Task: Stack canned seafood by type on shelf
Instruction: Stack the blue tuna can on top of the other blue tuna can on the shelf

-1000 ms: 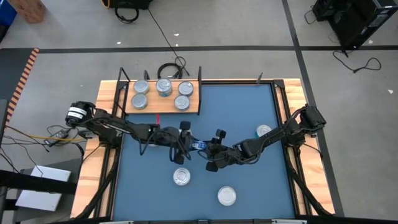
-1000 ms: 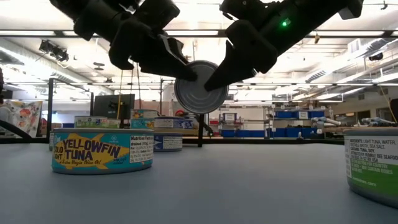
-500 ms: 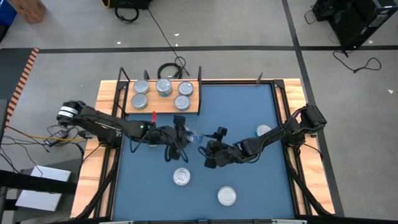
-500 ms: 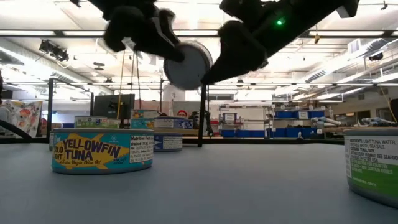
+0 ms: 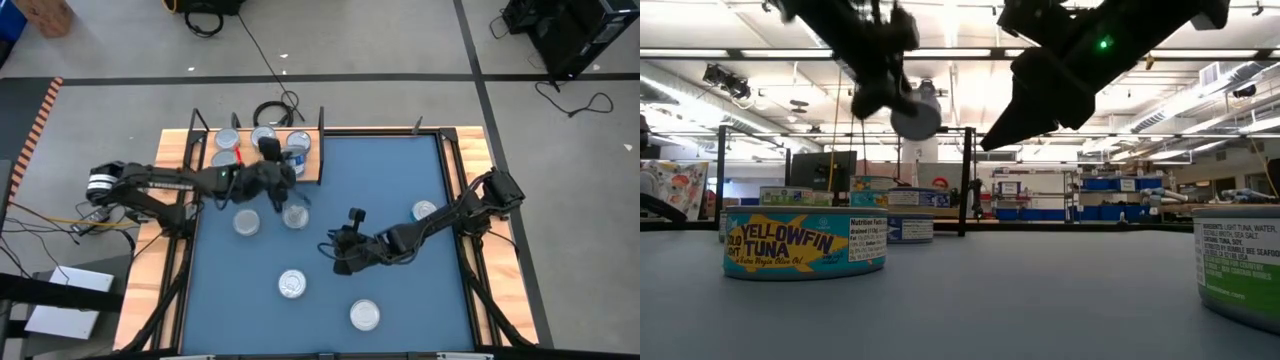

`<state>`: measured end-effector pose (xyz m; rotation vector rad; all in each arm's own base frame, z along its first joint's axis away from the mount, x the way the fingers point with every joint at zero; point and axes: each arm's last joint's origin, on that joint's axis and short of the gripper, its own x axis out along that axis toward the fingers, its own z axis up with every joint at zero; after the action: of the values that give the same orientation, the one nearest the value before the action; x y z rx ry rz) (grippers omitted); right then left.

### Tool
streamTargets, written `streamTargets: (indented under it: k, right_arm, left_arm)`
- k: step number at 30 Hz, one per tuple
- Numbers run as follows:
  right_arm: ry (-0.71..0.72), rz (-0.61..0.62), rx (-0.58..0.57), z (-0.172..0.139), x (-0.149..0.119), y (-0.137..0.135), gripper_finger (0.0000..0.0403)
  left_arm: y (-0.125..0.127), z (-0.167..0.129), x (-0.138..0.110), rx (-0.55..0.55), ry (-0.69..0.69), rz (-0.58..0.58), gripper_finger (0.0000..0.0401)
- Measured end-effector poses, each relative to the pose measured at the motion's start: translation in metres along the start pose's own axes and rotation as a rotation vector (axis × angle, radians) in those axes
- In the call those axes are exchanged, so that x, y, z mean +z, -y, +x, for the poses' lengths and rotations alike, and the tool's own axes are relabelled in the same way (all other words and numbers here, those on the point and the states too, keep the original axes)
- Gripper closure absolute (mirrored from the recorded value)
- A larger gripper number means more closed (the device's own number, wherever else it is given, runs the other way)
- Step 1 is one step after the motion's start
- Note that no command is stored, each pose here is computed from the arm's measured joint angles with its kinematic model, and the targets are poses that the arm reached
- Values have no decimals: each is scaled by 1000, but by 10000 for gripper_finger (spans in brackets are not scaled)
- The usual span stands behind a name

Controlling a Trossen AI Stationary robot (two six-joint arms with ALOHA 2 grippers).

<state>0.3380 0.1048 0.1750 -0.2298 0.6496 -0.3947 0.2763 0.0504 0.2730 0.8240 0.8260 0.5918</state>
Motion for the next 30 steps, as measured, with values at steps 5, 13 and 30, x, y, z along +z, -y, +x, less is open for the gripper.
streamTargets:
  k: [5, 13, 30]
  right_arm:
    - [-29, -25, 17, -1, -3, -1, 389]
    - [-135, 9, -24, 12, -27, 15, 398]
    - [-110, 22, -18, 12, -26, 14, 401]
  left_arm:
    - [-17, 33, -17, 2, -31, -36, 255]
    - [-21, 79, -41, 4, -119, -23, 255]
    - [-4, 121, -55, -33, -132, 50, 255]
